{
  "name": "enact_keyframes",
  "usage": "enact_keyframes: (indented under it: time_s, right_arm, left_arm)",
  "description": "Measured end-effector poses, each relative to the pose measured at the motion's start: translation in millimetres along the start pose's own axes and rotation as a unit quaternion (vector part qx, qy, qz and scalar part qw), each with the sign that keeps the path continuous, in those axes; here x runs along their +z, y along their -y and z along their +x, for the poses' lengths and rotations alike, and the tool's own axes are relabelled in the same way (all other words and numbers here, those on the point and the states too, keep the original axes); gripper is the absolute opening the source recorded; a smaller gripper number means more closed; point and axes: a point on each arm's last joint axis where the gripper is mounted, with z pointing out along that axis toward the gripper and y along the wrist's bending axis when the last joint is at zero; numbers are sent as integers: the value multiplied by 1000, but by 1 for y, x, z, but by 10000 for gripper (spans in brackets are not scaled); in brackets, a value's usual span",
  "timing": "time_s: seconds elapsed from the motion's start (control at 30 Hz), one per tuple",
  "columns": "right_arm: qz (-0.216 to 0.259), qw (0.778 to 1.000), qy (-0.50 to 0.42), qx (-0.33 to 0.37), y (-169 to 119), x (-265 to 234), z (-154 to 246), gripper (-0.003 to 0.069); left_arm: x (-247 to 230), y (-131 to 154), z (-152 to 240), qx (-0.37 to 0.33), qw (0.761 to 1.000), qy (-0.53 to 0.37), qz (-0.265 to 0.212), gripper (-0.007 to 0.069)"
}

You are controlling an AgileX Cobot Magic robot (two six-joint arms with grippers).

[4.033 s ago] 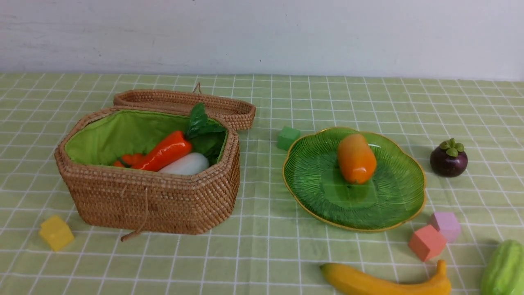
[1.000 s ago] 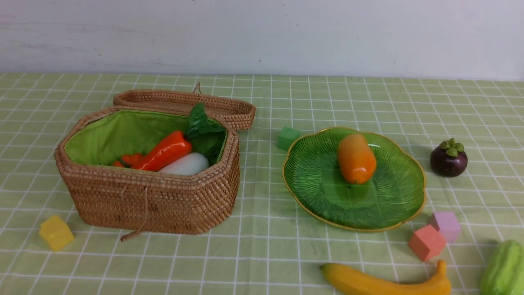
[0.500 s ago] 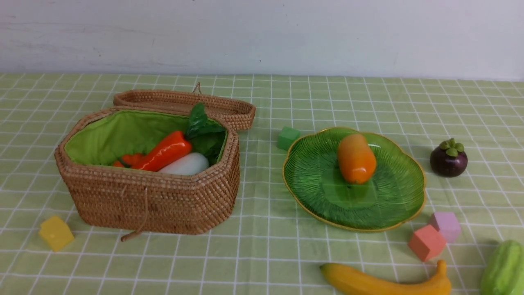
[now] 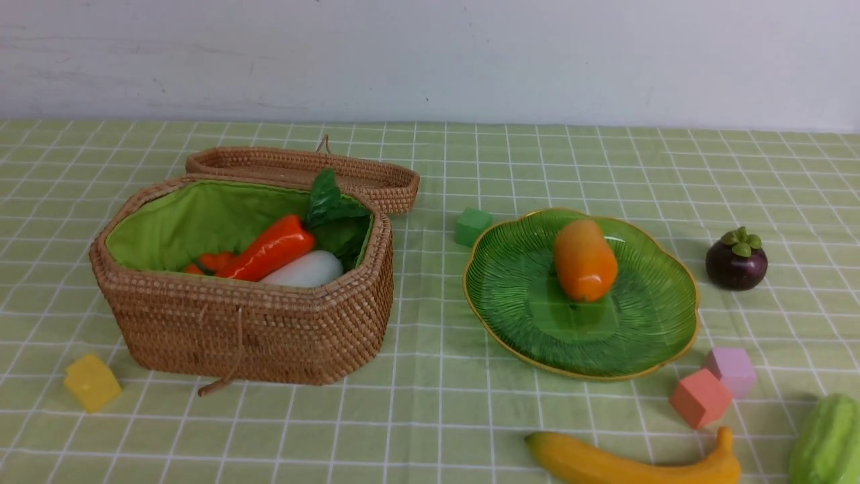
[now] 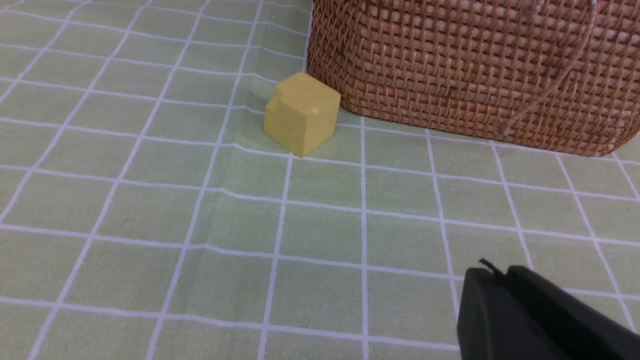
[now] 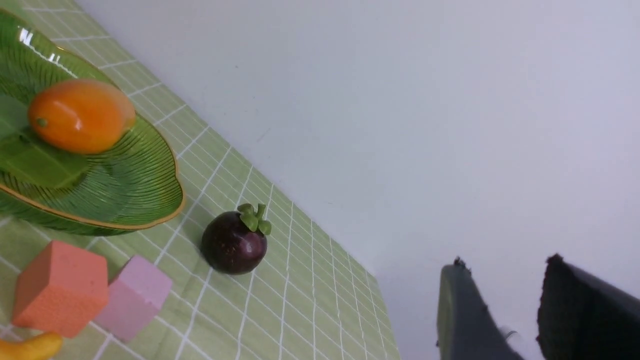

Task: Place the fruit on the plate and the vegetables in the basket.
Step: Use the right arm to grab a banana and put it into the right plate

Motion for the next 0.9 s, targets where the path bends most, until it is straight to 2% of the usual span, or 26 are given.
enact_keyframes:
  time_s: [0.27,0.63,0.67,0.73,0.8,0.9]
  right_arm:
    - [9,998,69,0,2,-1,-12,241]
    - [10,996,92,8,2,-2,-17,241]
    - [9,995,98,24,2,-2,-18,241]
    - [2,986,134,101,3,-3,-24,241]
    - [-16,963,176,203,4,-6,-31,241]
    - [-46,923,228,308,5,-10,-41,241]
  left_arm:
    - [0,0,0,0,1000,0,0,37]
    - [0,0,0,0,1000,0,0,44]
    - [0,0,0,0,1000,0,0,44]
    - [0,0,0,0,1000,0,0,44]
    - [0,0,0,0,1000,0,0,47]
    - [0,0,0,0,1000,0,0,49]
